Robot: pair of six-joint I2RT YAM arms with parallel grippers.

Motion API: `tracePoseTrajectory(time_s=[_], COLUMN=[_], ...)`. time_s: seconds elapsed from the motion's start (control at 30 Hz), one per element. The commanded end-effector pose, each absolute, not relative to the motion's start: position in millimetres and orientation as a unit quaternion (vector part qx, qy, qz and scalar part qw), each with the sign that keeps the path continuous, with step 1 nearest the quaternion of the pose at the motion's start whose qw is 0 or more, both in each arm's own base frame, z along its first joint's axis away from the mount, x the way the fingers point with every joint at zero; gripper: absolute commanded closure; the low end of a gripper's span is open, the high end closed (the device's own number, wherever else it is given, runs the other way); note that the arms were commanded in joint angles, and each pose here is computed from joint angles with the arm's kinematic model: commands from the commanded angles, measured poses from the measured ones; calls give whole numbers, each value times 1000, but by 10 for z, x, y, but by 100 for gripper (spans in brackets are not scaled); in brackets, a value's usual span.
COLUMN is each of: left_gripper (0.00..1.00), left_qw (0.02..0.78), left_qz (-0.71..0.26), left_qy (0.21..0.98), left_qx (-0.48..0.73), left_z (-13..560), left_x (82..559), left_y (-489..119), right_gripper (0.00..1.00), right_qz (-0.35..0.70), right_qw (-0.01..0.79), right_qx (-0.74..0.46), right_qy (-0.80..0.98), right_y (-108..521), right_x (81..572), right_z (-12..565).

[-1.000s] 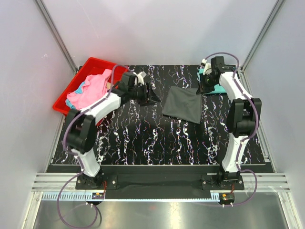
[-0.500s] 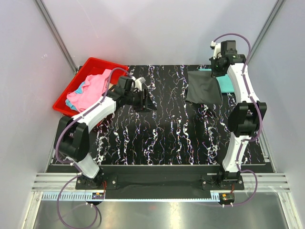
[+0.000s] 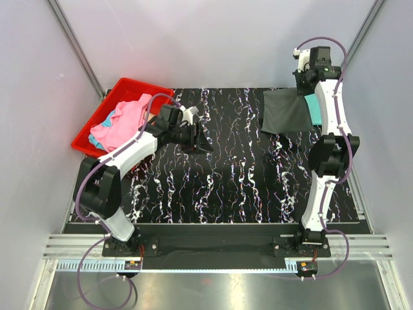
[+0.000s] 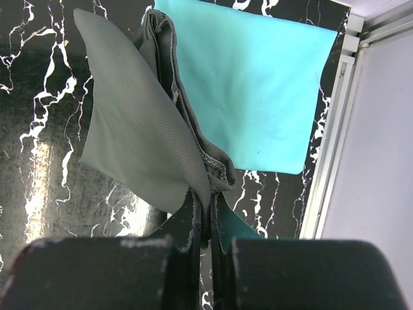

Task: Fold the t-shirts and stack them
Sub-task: Neatly place the folded tshirt to the corner

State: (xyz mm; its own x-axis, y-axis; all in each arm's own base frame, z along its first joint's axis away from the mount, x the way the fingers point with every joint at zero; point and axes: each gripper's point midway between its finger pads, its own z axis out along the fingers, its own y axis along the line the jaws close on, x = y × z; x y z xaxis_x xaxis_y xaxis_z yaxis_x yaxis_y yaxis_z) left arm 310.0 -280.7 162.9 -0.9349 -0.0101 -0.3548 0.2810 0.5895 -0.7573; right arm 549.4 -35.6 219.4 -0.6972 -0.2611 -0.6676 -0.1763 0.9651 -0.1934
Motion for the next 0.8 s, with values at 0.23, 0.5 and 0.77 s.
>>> tracePoseTrajectory(time_s=[0.23,0.5,0.77], left_gripper=[43,43,43], left_qw=[179,179,182], left_qz=[-482,-486,-488], left_qy=[851,849,847], left_qx=[103,105,107], left_z=[1870,1879,1910], left_x=[3047,3037,3028], left_y=[-2870,-2876,-2875], right_gripper=[100,100,100], right_qz=[-68,-57,-40], right_qw=[401,424,447], right_qx=[-133,-138,-142], right_qy=[904,893,882], right_y=[-474,-423,-337], right_x=[5522,5445,5454], right_z=[2541,2742,2937])
